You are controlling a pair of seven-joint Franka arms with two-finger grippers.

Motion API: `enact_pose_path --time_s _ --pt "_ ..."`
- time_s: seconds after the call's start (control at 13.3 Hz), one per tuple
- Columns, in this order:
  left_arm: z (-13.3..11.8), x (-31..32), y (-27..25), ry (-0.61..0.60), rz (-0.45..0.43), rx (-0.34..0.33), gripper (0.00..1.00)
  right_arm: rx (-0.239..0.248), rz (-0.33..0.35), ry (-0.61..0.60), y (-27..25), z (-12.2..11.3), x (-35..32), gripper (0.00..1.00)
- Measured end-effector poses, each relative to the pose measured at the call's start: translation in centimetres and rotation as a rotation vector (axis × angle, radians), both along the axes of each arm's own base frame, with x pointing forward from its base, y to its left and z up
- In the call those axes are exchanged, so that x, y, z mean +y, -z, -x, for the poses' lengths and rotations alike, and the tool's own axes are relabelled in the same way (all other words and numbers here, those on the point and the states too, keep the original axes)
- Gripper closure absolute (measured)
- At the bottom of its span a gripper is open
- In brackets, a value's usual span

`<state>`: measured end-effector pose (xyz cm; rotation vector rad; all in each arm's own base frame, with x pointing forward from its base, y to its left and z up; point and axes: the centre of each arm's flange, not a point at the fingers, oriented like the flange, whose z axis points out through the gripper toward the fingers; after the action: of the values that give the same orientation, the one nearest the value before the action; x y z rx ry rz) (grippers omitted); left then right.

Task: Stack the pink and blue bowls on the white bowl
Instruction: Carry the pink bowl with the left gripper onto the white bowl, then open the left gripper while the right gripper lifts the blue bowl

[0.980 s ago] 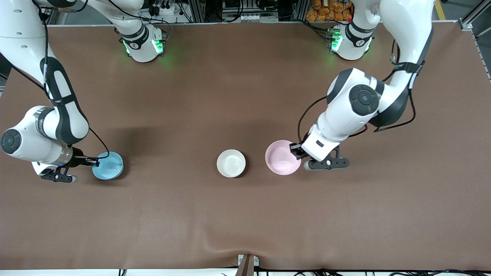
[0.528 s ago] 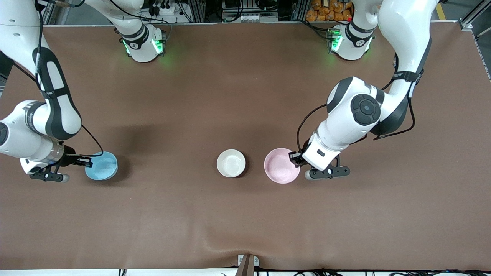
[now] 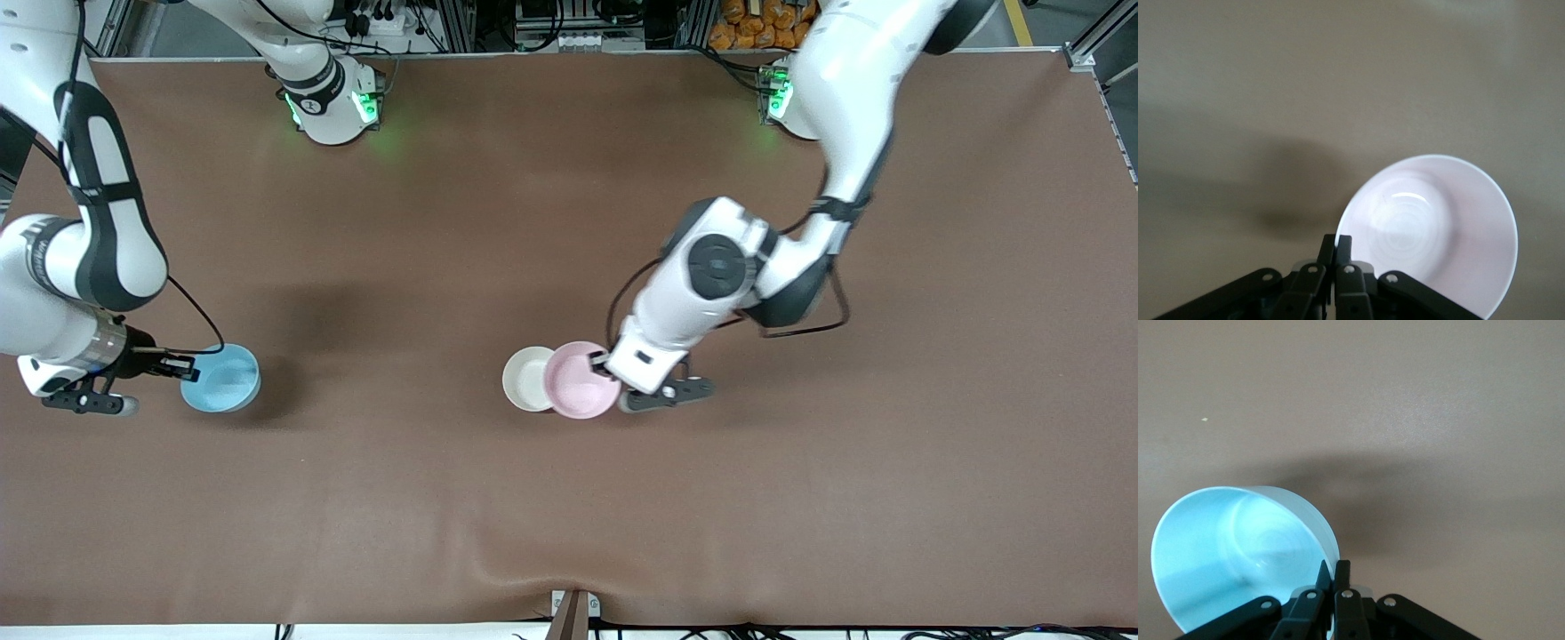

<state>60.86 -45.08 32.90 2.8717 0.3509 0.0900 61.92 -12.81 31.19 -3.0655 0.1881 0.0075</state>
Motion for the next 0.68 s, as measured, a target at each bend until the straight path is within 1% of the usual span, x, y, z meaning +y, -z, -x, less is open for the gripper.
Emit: enact_pose_path --time_s 0.15,0.3,0.68 --pt "1.5 -3.0 2.1 -0.01 -0.014 -0.022 0.97 0.002 -0.004 -0.003 -2.0 0.4 0.2 0.97" --pt "2.3 -4.4 4.1 -0.007 -0.008 -0.029 0.97 0.005 -0.008 -0.008 -3.8 0.7 0.4 0.97" --pt "3.5 -5.9 7.6 -0.03 -0.01 -0.004 0.97 0.037 -0.025 -0.021 -8.6 2.2 1.3 0.97"
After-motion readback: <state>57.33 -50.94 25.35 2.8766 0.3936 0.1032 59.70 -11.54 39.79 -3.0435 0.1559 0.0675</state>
